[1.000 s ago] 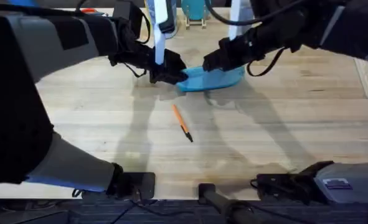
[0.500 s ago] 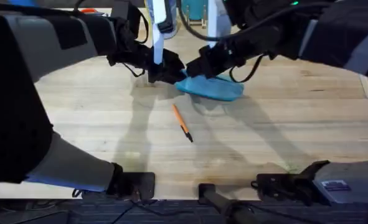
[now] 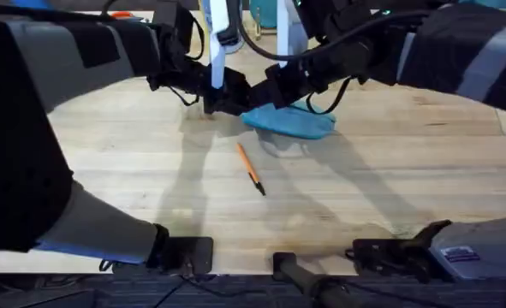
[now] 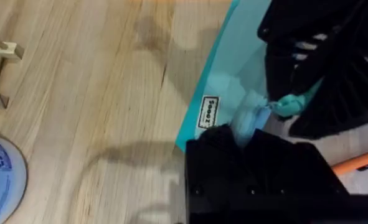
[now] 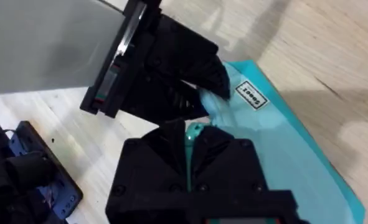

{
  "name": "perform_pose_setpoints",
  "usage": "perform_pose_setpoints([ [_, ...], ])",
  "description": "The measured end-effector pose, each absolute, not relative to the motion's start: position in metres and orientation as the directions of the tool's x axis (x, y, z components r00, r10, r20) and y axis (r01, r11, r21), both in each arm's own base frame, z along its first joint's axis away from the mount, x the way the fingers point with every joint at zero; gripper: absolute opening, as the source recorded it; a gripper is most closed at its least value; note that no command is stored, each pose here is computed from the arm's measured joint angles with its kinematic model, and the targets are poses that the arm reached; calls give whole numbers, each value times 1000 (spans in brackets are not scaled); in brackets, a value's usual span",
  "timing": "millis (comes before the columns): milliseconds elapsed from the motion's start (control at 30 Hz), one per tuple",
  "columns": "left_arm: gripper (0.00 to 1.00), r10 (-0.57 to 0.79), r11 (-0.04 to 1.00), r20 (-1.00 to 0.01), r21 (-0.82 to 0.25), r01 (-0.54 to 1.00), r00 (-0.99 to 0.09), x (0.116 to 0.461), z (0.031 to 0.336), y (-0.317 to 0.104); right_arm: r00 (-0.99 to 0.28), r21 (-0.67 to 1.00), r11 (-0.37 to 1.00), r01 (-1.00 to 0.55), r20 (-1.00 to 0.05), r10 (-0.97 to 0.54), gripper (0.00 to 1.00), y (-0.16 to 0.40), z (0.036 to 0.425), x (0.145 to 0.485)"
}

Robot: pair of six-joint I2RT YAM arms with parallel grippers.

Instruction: Unzip the bag, pick up the pens from the table one at a time and place them inside, then zip the bag closed.

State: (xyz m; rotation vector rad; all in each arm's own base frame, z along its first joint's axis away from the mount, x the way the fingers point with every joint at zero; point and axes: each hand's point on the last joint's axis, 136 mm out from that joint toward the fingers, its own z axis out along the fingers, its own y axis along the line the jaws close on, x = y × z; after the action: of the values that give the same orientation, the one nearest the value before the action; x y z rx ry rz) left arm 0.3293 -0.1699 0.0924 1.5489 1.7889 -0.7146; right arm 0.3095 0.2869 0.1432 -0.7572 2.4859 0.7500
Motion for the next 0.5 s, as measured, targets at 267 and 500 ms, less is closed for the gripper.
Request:
perform_pose_setpoints([
  [267,42,629,148,-773,18,989,-80,329,93,-171,-752,408,668,-622,-549,-365,740,293,154,304],
  [500,42,630,145,-773,19,989,-77,329,93,-172,-748,420,677,-604,-592,-300,996,271,184,315],
])
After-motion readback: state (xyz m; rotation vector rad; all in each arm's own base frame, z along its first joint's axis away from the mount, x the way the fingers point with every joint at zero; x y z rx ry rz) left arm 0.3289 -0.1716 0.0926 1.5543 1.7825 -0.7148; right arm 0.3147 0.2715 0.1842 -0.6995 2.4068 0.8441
